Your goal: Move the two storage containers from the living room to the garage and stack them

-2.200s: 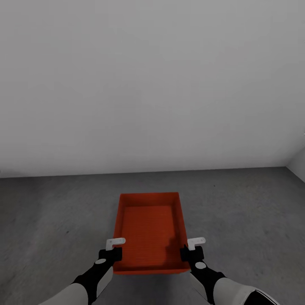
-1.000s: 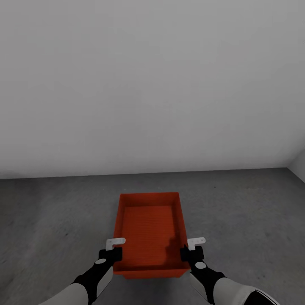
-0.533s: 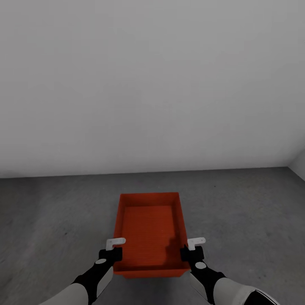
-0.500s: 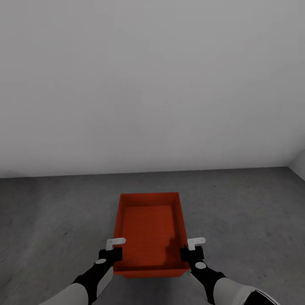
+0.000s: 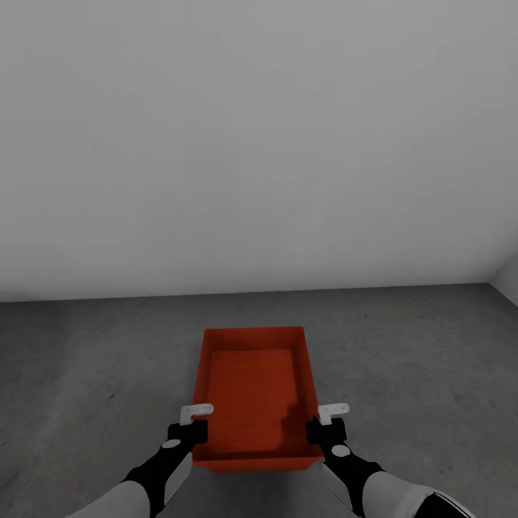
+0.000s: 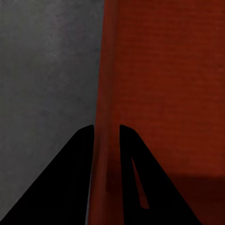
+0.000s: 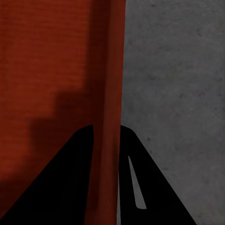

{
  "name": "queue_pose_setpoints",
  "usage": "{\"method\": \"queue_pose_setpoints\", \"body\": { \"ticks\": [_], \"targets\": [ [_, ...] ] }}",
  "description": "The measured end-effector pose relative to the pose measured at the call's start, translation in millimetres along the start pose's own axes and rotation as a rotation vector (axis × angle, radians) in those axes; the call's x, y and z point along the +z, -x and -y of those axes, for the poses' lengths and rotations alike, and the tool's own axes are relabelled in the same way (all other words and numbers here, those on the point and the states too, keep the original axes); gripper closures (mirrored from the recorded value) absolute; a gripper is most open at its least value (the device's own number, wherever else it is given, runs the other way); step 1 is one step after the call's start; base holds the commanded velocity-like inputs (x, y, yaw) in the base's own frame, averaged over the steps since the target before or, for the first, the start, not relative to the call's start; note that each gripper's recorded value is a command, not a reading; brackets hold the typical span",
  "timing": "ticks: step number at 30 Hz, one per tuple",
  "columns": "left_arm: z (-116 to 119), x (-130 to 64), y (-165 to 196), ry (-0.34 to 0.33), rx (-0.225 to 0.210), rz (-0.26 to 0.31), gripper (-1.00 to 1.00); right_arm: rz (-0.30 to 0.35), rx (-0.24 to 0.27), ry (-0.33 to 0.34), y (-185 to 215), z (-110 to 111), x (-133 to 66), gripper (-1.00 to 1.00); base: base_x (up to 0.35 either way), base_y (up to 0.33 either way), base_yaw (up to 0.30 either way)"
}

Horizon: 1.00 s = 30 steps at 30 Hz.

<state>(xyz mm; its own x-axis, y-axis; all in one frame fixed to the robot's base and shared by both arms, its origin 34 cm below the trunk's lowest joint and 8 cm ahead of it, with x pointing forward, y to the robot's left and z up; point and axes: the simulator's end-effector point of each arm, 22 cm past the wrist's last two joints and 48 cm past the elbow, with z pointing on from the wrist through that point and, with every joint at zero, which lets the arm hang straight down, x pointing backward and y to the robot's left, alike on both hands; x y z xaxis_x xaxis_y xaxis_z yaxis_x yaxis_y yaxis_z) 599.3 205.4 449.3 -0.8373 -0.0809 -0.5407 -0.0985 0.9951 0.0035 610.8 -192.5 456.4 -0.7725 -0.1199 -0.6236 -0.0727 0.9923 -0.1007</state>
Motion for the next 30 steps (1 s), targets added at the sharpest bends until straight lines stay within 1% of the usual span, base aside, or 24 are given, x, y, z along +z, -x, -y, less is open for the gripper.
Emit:
{"method": "queue_pose_setpoints", "body": {
  "ticks": [11, 18, 30],
  "targets": [
    [0.2, 0.0, -0.3, 0.0, 0.0, -0.001, 1.0, -0.001, -0.001, 0.0, -0.2, 0.3, 0.0, 1.0, 0.0, 0.0, 0.0],
    [0.2, -0.2, -0.4, 0.0, -0.001, -0.001, 1.0, 0.0, -0.002, 0.0, -0.1, 0.4, 0.0, 1.0, 0.09, 0.0, 0.0],
    [-0.1, 0.0, -0.5, 0.0, -0.001, 0.0, 1.0, 0.0, -0.001, 0.0, -0.1, -0.1, 0.0, 1.0, 0.007, 0.0, 0.0]
  ]
}}
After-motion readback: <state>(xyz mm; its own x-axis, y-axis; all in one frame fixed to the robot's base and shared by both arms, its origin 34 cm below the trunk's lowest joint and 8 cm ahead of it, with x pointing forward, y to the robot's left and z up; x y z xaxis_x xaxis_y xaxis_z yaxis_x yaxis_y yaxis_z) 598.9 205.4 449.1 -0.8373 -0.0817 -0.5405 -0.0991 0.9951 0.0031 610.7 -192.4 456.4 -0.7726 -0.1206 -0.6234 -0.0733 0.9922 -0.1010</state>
